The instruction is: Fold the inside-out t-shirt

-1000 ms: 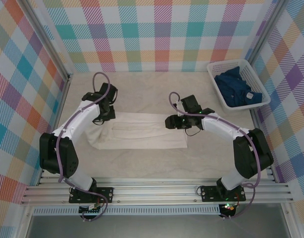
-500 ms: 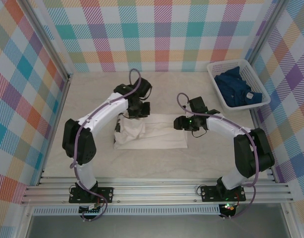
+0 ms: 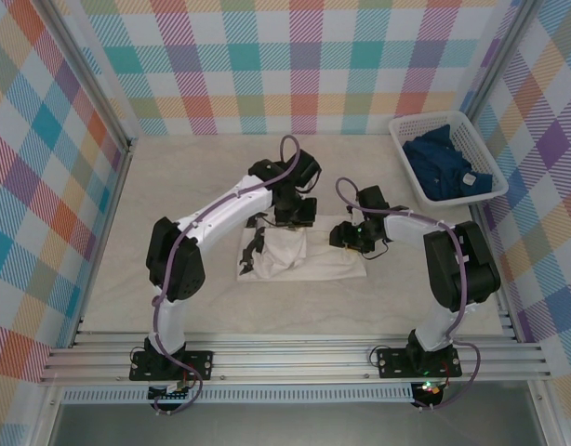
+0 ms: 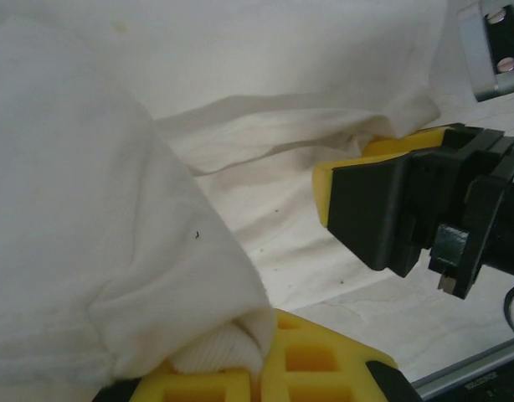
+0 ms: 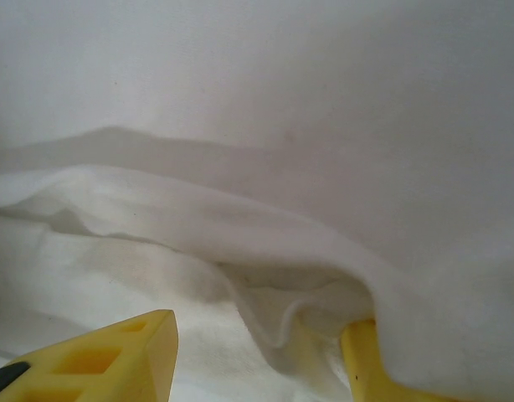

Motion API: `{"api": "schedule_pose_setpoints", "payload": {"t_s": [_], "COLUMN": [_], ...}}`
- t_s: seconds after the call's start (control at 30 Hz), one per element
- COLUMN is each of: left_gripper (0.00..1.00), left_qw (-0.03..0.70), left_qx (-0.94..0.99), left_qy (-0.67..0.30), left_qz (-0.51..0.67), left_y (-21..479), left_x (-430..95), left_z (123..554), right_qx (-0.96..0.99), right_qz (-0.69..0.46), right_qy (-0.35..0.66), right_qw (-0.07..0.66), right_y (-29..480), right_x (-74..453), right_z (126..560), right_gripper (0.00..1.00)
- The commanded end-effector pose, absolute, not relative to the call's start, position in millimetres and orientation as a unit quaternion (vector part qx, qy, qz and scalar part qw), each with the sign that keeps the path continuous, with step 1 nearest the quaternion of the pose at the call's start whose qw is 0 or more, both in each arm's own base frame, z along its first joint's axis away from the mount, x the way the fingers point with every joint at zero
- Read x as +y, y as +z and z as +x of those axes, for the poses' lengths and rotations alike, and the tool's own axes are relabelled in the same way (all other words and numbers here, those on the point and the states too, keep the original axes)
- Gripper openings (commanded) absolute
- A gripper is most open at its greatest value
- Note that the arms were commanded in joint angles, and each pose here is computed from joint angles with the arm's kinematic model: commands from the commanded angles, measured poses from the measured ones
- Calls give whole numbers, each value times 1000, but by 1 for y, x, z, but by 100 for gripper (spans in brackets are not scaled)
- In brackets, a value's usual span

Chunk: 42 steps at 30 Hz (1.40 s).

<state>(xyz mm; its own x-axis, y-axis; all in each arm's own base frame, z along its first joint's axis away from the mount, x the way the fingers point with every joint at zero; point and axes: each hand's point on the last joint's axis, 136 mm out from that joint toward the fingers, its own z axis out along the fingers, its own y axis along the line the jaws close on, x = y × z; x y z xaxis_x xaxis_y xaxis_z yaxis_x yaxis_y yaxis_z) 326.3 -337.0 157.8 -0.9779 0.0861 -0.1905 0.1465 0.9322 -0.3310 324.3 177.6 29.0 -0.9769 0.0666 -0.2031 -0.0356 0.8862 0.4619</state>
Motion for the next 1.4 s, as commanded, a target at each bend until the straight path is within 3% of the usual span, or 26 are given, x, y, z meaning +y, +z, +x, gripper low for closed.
{"api": "schedule_pose_setpoints", "payload": {"t_s": [0.0,0.67,1.0,1.1,1.27,1.37], "left_gripper": [0,0,0,6,34,45], "left_qw": [88,74,66,60,48,42], "left_qx": [972,955,956,954,949,944], "left_qy": [-206,-281,-283,-293,-308,-321], "left_qz": [64,55,36,32,39,61], "left_y": [177,175,135,120,102,106], "left_x": [-350,-400,-419,-435,-469,-486], "left_z": [323,325,334,334,332,330], "right_qx": [966,960,963,960,957,956], "right_qz": [19,22,59,83,109,120], "right_qy": [244,262,220,204,167,137], "right_qw": [86,98,146,171,209,229], "right_y": [20,34,60,69,82,90], "right_x": [177,176,138,120,95,80], "right_z": [315,318,316,314,306,297], "right_gripper": [54,54,56,56,56,56]}}
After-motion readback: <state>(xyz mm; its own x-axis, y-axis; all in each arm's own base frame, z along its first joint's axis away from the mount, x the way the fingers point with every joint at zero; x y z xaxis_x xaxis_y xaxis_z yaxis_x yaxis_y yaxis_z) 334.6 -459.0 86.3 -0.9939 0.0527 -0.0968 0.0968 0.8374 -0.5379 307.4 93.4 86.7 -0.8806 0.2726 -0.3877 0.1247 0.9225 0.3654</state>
